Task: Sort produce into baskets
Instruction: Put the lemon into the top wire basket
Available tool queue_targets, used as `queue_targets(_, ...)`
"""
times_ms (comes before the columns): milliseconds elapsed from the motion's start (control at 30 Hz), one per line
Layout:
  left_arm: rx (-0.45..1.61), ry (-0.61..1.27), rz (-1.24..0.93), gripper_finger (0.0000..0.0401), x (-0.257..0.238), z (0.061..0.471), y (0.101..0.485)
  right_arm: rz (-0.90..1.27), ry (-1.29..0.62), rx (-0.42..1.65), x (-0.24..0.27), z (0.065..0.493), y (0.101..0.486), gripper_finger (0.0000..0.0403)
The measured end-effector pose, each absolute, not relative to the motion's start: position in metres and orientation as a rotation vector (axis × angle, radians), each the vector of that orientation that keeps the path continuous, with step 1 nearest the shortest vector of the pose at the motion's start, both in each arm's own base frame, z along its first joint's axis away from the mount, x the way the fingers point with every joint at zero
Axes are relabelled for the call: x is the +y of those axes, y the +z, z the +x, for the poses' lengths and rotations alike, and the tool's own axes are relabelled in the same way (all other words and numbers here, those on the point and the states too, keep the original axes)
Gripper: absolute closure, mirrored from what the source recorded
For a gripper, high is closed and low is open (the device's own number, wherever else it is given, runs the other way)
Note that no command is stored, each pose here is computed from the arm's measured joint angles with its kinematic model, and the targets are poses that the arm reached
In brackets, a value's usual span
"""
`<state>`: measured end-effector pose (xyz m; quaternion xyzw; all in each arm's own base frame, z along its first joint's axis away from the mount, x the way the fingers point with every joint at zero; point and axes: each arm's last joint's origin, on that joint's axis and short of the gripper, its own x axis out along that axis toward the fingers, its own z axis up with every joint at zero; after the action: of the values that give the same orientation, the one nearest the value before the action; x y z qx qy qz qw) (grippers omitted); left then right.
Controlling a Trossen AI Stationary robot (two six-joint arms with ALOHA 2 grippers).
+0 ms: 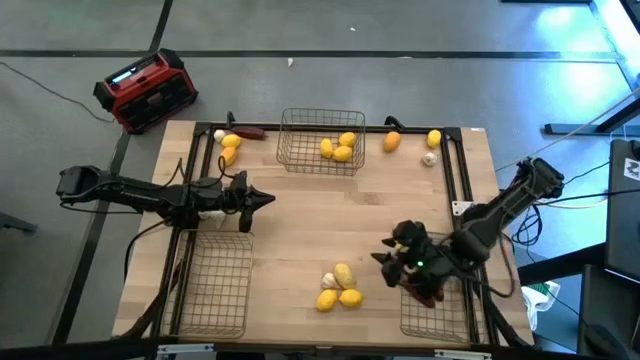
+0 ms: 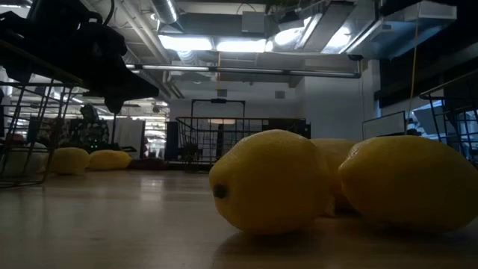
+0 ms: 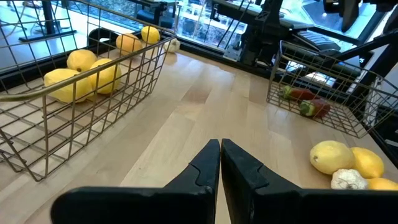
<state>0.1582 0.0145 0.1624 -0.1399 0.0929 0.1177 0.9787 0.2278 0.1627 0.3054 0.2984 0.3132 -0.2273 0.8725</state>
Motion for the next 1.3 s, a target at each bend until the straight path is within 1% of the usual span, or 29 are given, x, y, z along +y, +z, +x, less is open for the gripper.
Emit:
queue_targets(100, 0.187, 0.237, -0.282, 0.0388, 0.014, 0.158, 0.162, 0.652, -0.41, 0.664, 0.159, 0.25, 0.303, 0.0119)
queue_targets(233, 0.187, 0.237, -0.282, 0.0388, 0.014, 0.158, 0.162, 0.636, -0.31, 0.689, 0.154, 0.274, 0.297, 0.0077)
queue_targets(367, 0.187, 0.237, -0.282, 0.0388, 0.014, 0.158, 0.162, 0.639, -0.285, 0.732, 0.153, 0.288, 0.285, 0.0057)
queue_targets(533, 0.187, 0.237, -0.282, 0.0388, 0.014, 0.158, 0.162, 0.631, -0.287, 0.828, 0.155, 0.301, 0.262, 0.0054)
queue_targets(733, 0.188, 0.237, -0.282, 0.0388, 0.014, 0.158, 0.162, 0.633, -0.264, 0.893, 0.165, 0.316, 0.236, 0.0054)
queue_targets(900, 0.188, 0.237, -0.282, 0.0388, 0.014, 0.158, 0.162, 0.6, -0.291, 0.962, 0.168, 0.32, 0.215, 0.0054)
queue_targets(1300, 0.188, 0.237, -0.282, 0.0388, 0.014, 0.158, 0.162, 0.557, -0.33, 1.043, 0.174, 0.33, 0.177, 0.0054)
